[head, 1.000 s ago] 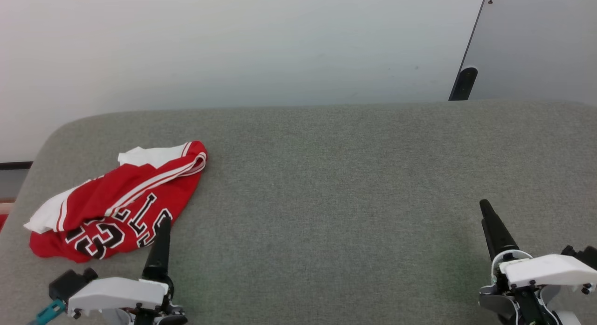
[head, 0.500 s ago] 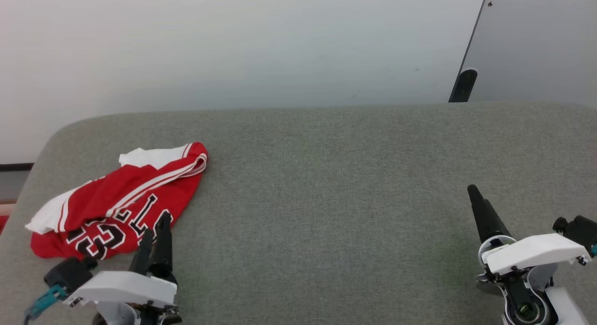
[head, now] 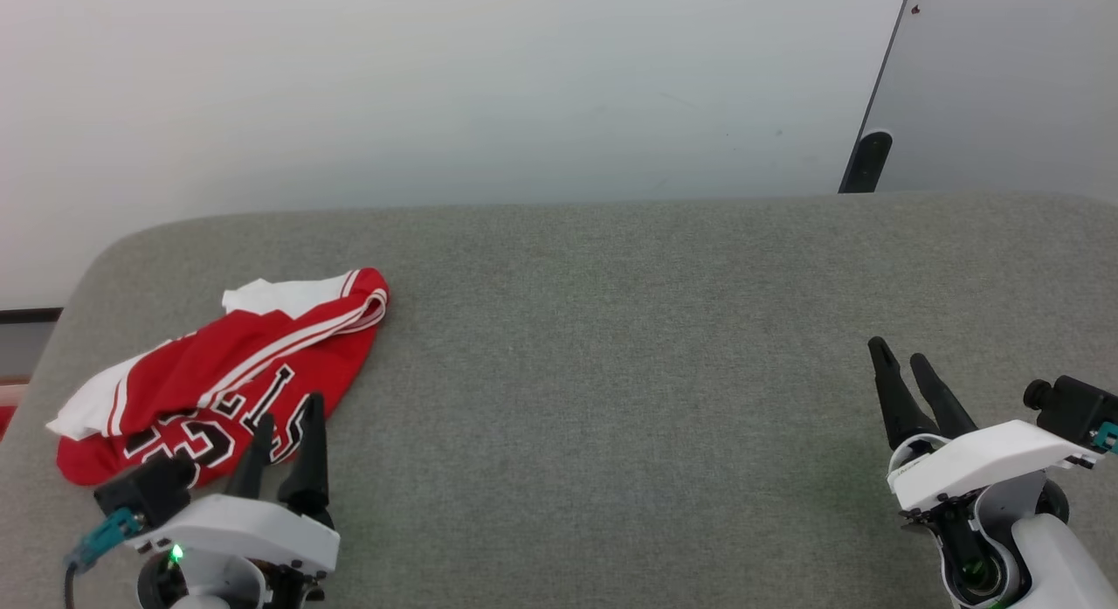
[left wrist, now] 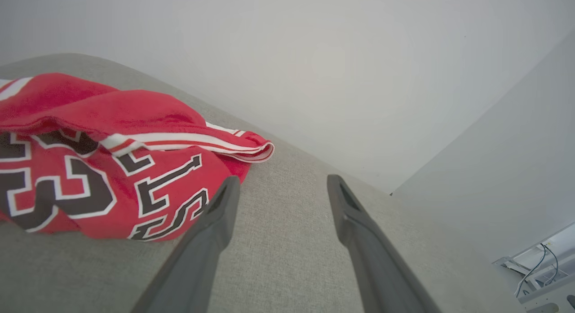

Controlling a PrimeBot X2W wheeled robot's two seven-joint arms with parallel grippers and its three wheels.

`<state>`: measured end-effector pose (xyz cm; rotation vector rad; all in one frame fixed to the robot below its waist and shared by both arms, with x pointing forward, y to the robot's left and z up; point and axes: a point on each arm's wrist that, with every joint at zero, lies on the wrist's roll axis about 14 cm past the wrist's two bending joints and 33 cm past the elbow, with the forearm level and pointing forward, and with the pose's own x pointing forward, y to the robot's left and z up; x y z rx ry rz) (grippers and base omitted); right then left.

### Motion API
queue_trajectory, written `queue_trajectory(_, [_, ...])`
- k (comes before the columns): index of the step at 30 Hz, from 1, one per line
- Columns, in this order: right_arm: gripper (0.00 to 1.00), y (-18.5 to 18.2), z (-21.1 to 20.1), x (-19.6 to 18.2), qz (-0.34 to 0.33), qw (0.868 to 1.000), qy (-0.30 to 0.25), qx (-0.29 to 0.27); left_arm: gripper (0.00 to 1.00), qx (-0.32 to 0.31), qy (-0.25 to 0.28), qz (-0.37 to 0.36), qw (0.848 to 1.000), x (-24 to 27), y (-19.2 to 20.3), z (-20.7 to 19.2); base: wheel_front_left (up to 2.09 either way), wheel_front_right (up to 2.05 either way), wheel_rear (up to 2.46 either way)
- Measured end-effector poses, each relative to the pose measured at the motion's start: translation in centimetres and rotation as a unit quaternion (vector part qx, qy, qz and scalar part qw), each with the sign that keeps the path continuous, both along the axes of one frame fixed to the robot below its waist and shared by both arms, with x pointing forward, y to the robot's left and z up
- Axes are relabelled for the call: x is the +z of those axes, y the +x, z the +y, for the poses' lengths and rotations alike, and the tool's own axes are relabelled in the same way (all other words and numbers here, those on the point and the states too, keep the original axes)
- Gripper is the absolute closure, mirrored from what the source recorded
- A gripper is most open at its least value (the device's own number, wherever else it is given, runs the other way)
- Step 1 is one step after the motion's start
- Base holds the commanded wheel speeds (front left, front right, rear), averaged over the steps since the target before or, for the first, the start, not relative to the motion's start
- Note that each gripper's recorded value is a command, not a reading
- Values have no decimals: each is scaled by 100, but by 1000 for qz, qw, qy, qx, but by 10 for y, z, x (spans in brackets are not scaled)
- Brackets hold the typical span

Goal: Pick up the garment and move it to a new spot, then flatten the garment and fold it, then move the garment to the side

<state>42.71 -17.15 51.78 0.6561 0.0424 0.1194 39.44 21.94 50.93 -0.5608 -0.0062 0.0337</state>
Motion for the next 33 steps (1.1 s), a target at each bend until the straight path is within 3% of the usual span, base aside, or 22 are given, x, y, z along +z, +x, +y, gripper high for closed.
queue_trajectory(11, [0,4,0,6,-21,997,-73,4,0,-5,75,-7,997,4,3,3,0,0,0])
queue_trajectory(33, [0,10,-4,14,-50,984,-172,2,0,-19,177,-25,984,10,11,3,0,0,0])
